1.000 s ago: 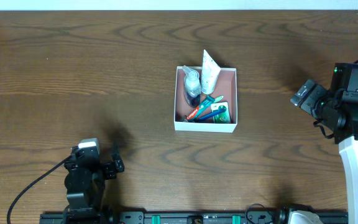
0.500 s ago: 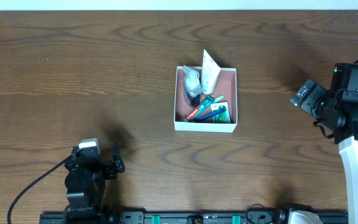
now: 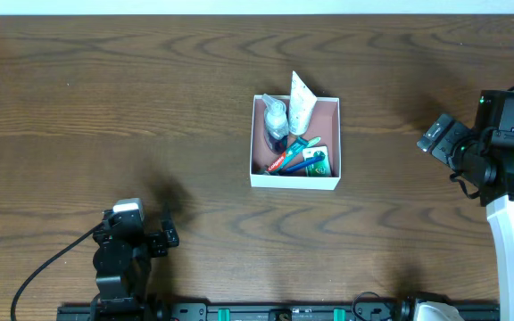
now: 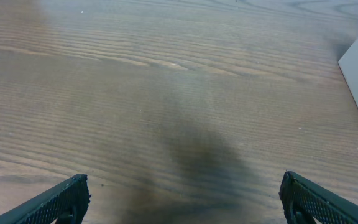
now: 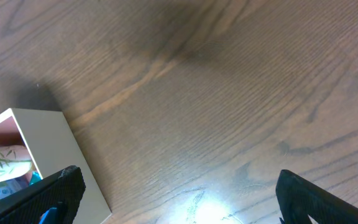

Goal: Pack container

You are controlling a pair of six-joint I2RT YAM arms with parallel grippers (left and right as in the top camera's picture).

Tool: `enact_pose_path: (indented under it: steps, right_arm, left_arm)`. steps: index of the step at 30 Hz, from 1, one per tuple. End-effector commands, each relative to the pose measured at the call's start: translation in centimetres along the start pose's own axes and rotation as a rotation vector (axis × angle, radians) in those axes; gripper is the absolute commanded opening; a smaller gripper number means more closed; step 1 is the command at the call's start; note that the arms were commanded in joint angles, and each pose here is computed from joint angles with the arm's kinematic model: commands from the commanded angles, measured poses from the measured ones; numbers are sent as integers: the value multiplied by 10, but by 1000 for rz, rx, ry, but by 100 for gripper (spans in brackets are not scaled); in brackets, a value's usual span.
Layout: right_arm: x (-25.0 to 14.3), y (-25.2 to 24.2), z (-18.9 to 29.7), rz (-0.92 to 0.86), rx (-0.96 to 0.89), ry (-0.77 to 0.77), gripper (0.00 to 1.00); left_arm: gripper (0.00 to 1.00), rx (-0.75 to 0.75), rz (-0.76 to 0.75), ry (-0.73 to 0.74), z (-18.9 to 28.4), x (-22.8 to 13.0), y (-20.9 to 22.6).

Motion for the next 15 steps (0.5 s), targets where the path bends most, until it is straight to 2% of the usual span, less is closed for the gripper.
enact_pose_path:
  steps: [1, 9, 13, 15]
  right_arm:
    - [4, 1, 3, 5, 5, -12, 99]
    - [0, -4, 5, 48, -13, -16, 99]
    - [-6, 10, 13, 228, 100, -78, 99]
    - [-16, 23, 19, 384, 223, -138, 99]
  left_arm:
    - [98, -5, 15, 4, -2, -4, -1]
    - [98, -5, 15, 4, -2, -4, -1]
    - [98, -5, 15, 4, -2, -4, -1]
    - [98, -5, 15, 4, -2, -4, -1]
Point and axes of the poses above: each gripper's point midway between its finger pads, its own z axis back along the fingers, its own y axis along the line the jaws close on, x = y × z, the point moved 3 cm from there along z, back along the fingers, and after that the axes turned 7 degrees about -z, right-handed, at the moved point
